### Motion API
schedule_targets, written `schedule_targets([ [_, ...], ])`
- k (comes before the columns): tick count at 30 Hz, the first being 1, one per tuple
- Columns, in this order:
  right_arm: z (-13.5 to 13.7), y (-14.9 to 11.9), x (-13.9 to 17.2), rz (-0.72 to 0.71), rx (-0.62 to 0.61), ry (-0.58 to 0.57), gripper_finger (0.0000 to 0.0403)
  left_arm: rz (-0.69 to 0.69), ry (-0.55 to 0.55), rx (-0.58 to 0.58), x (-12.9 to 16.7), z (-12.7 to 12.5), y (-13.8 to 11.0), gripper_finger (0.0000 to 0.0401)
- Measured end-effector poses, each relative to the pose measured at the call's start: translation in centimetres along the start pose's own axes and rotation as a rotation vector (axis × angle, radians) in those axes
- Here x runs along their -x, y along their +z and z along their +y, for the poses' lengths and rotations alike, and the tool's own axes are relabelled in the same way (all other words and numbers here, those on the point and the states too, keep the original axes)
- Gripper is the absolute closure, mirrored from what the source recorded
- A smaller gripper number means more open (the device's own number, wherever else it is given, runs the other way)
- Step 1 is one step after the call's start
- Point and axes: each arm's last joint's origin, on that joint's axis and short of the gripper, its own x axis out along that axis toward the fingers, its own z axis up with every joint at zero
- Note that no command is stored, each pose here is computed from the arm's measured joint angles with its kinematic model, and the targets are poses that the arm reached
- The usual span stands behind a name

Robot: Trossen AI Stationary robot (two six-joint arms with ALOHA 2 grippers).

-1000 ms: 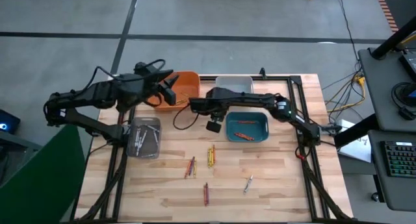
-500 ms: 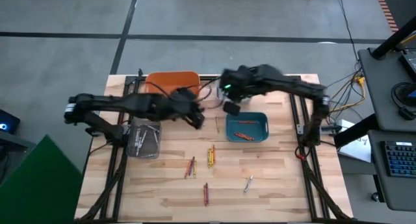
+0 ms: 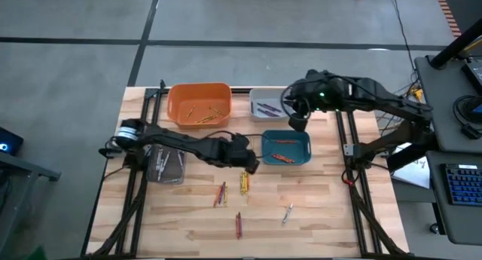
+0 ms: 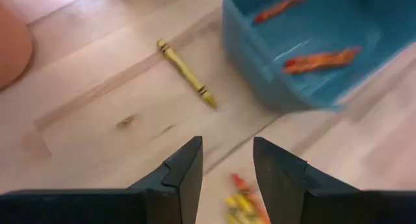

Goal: Sort crayons
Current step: Put the yellow crayon into the orange bin

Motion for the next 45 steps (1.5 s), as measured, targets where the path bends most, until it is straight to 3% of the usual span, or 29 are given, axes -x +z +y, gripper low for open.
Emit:
schedule_targets([
  [2, -0.2, -0.6, 0.5, -0.008, 0.008, 0.000, 0.0351, 0.001, 0.021, -0.089, -1.3, -0.1, -0.3, 0.0282],
  [7, -0.4, -1.6, 1.3, -0.018, -0.002, 0.000, 0.0351, -0.008, -0.024, -0.485, -3.6, -1.0, -0.8, 0.0282],
  [13, -0.4, -1.6, 1.3, -0.011, -0.037, 0.008, 0.0351, 0.038, -0.159, -0.623, -5.6, -0.1, 0.5, 0.0291],
  [19, -0.3, -1.6, 0.9, -0.003, -0.056, 0.007, 0.0351, 0.031, -0.225, -0.583, -7.6, 2.7, 2.0, 0.0325],
  [26, -0.1, -1.4, 0.0, 0.012, -0.052, 0.005, 0.0351, 0.015, -0.144, -0.421, -8.9, 4.6, 2.5, 0.0336],
  [33, 0.4, -1.2, -1.7, 0.056, -0.017, 0.003, 0.0351, -0.092, -0.103, -0.334, -9.3, 4.5, 2.8, 0.0319],
  [37, 0.6, -1.2, -2.6, 0.081, 0.007, 0.003, 0.0351, -0.107, -0.036, -0.290, -9.9, 4.9, 2.4, 0.0301],
  [45, 0.7, -1.1, -3.2, 0.097, 0.048, 0.002, 0.0351, -0.088, -0.018, -0.248, -11.3, 5.2, 1.6, 0.0284],
])
